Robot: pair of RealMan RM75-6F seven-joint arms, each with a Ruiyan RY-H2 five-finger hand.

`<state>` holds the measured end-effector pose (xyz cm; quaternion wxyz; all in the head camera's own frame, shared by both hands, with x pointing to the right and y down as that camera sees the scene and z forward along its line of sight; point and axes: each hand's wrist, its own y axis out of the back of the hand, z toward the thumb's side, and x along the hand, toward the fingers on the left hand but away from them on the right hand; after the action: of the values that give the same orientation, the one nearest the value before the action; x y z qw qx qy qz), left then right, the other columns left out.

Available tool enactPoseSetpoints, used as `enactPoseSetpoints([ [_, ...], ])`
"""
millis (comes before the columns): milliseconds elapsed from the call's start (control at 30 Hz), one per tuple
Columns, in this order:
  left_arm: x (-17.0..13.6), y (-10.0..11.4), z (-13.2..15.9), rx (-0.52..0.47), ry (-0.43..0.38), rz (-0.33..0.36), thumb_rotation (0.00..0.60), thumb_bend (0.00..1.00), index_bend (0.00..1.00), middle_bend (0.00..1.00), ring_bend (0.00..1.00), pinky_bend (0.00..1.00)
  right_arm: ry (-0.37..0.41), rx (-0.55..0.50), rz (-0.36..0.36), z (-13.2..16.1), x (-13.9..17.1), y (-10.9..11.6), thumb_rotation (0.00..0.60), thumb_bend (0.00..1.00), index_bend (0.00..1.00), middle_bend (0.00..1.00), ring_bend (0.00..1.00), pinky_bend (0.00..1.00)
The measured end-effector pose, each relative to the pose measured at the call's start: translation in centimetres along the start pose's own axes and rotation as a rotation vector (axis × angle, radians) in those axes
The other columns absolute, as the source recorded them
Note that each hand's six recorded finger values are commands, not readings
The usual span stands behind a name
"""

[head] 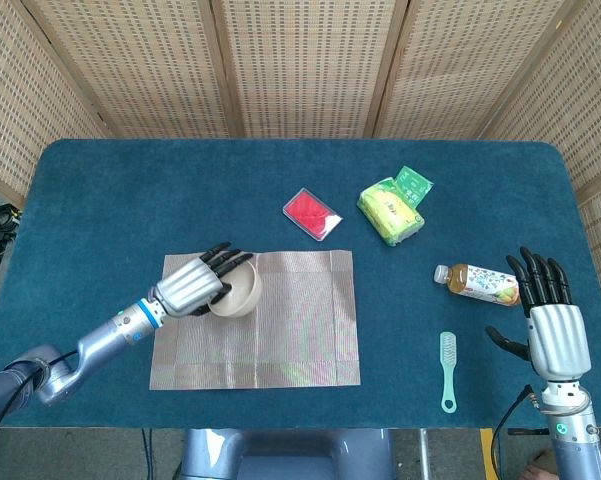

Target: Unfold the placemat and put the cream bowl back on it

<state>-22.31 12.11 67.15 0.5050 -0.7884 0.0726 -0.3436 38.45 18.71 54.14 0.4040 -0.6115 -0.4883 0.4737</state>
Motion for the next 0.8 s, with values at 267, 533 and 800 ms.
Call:
enactPoseSetpoints([
  [267,0.2,-0.1,4.8,0.235,-0.114,-0.147,0.600,0.40,0.70,0.00,0.00,0.00,-0.002,-0.008,-0.008,-0.1,0.0,0.4,0.600,0.00,0.00,0.00,0.00,0.00],
  [533,0.8,-1.4,5.6,0.308,-0.107,-0.229,0.600,0.40,0.69,0.00,0.00,0.00,-0.002,-0.008,-0.003,-0.1,0.1,0.3,0.600,0.00,0.00,0.00,0.00,0.00],
  [800,2.1,-1.9,6.2,0.326,-0.097,-0.235,0.600,0.40,0.67,0.00,0.00,0.00,-0.004,-0.008,-0.003,-0.1,0.0,0.3,0.600,0.00,0.00,0.00,0.00,0.00],
])
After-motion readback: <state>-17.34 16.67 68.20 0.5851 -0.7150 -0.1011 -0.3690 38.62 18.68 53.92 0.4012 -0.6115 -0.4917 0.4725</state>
